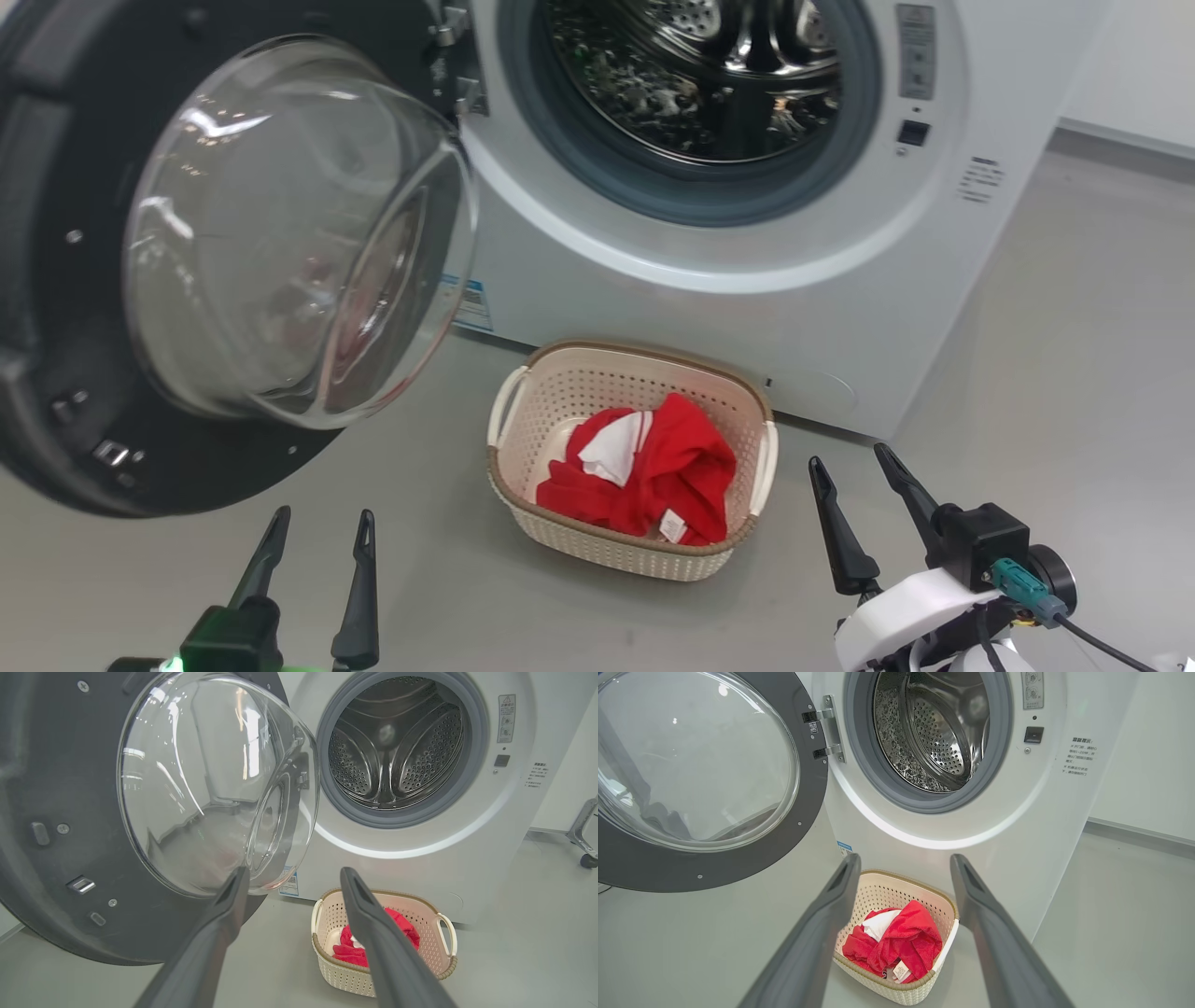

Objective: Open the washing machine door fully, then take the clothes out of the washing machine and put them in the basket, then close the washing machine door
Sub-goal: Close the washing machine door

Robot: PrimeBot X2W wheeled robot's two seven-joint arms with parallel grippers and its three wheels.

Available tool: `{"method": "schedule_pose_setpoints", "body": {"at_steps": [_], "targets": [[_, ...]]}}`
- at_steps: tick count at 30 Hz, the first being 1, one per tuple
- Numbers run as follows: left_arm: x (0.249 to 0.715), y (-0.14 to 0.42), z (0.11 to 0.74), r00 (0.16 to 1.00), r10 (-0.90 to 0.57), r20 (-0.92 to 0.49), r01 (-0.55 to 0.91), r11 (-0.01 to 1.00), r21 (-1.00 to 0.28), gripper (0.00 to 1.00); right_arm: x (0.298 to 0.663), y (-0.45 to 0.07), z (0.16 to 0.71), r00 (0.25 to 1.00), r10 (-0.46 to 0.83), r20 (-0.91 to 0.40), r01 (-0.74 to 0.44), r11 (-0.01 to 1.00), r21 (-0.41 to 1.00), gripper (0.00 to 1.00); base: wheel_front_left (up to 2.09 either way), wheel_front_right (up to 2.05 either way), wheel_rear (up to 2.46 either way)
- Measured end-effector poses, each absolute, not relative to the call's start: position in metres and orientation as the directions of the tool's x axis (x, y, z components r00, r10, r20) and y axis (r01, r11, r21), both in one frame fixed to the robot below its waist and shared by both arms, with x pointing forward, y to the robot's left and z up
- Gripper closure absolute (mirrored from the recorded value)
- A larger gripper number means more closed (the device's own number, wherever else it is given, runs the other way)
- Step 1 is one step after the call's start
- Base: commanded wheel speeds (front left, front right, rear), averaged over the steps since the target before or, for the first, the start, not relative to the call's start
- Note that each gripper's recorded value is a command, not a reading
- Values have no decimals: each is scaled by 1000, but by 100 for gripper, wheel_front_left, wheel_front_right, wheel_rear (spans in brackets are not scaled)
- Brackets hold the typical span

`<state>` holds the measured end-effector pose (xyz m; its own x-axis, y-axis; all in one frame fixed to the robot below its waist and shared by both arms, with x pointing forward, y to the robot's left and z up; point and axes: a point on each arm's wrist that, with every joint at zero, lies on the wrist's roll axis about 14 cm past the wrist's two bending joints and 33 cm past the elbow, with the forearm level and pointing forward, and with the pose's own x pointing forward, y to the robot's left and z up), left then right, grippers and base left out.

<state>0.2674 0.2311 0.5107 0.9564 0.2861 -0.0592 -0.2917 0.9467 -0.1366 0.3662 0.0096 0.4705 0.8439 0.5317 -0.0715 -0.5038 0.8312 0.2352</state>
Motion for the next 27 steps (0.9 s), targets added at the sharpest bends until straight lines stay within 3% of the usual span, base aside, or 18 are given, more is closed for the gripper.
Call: {"method": "schedule_pose_setpoints", "body": {"at_steps": [13, 27], "targets": [[220, 267, 510, 892, 448, -60, -452, 880, -144, 0, 350, 70, 476, 733, 678, -62, -647, 722, 248, 0, 0, 0, 0], [211, 271, 508, 880, 471, -65, -475, 867, -151, 0, 347, 76, 476, 718, 693, -69, -661, 709, 244, 0, 0, 0, 0]]}}
